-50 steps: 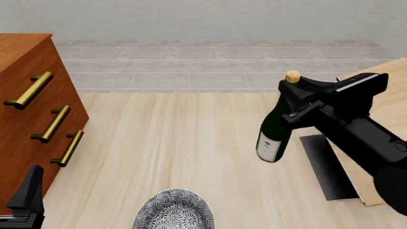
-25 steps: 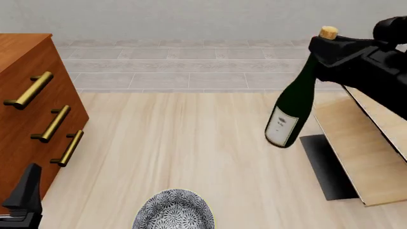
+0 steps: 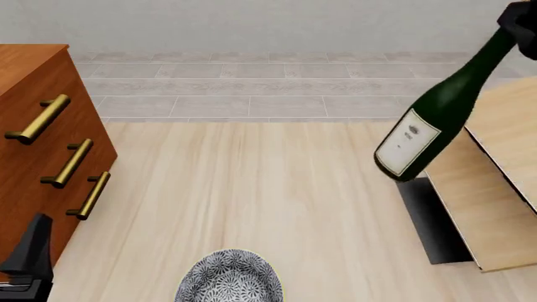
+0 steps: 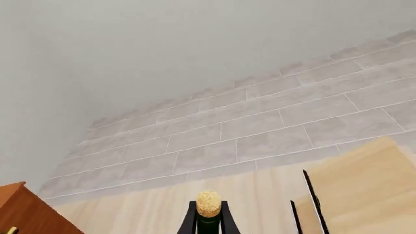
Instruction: Put the wine bottle on the wine rack.
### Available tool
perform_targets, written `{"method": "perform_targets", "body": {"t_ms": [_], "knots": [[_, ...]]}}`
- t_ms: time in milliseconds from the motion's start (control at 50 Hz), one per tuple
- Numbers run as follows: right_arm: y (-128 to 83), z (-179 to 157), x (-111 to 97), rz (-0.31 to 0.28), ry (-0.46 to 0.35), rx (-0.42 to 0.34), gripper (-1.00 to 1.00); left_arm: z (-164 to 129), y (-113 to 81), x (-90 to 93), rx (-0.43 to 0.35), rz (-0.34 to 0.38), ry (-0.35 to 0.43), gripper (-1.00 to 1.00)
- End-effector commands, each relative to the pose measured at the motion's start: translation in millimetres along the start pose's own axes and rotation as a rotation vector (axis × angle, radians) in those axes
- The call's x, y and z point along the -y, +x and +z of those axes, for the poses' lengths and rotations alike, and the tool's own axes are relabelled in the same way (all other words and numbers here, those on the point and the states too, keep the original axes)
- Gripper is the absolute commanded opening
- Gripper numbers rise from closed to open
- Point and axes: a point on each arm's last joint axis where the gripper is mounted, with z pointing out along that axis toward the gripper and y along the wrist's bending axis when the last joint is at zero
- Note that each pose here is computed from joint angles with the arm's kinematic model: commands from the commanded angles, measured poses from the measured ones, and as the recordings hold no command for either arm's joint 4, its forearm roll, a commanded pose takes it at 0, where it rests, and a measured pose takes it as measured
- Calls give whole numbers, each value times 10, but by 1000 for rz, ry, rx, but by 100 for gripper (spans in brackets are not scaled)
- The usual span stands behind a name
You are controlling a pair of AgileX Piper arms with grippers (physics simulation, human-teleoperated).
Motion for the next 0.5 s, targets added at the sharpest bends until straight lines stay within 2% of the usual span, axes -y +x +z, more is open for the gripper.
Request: {"method": "perform_targets", "body": {"t_ms": [20, 140, 300, 500], "knots": [[-199, -149, 155, 153, 129, 28, -100, 0, -4, 3, 1, -6, 6, 100], [-237, -140, 222, 180, 185, 13, -100, 0, 1, 4, 1, -10, 8, 100], [-324, -225, 300, 237, 260, 30, -100, 1, 19, 8, -2, -16, 16, 100], [-384, -321, 361, 250, 321, 53, -100, 0, -7, 10, 0, -18, 20, 100]]}}
